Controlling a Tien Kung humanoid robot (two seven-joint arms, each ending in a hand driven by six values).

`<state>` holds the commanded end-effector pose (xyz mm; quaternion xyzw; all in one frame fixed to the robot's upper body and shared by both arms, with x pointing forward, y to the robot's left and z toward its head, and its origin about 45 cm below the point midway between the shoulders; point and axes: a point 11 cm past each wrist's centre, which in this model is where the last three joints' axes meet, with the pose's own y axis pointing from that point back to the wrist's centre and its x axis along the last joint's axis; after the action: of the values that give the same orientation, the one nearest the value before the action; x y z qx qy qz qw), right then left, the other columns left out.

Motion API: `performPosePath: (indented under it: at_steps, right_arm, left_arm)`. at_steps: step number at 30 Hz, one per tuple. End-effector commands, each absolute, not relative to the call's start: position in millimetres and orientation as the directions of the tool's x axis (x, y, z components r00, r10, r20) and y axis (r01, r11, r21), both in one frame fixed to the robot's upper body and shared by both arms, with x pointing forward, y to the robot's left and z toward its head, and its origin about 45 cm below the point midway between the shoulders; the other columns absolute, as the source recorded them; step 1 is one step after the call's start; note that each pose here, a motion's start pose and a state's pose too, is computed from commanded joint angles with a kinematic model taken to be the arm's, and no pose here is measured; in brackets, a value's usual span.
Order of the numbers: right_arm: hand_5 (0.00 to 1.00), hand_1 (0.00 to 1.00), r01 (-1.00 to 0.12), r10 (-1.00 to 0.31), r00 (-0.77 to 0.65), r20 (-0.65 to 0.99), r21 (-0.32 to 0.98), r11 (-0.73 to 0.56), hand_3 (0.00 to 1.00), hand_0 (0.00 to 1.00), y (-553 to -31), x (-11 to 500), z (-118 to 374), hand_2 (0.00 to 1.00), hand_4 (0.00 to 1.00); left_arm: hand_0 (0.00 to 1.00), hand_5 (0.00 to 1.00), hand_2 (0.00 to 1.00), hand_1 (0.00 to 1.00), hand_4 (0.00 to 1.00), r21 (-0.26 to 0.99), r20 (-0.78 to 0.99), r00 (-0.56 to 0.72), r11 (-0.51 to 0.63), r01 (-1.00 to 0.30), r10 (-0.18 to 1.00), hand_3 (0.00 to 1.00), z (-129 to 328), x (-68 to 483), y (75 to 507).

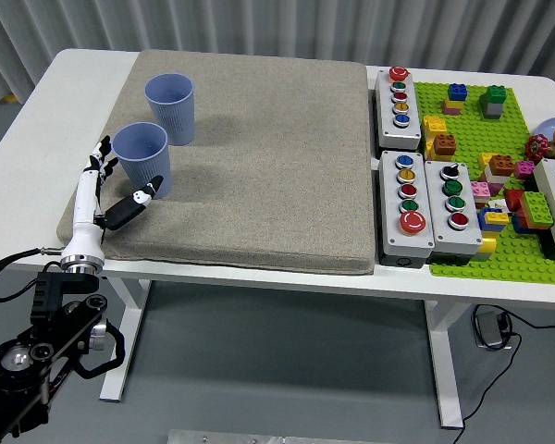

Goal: Pick cup pour cup place

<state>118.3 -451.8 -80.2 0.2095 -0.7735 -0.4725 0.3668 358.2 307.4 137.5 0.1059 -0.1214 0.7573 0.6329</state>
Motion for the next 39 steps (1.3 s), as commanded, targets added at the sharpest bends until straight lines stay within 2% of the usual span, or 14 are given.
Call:
performPosePath:
  at_steps: [39]
  right_arm:
    - [0.056,0.594,0.012,-0.673,-0.645,0.361,0.886,0.464,0.57,0.671,-453,124,-78,0.553,0.002]
  left_arm:
    - [0.89,0.364,0.998,0.91,0.905,-0.049,0.326,-0.159,-0.151,-0.987,0.932,0.998,142,378,298]
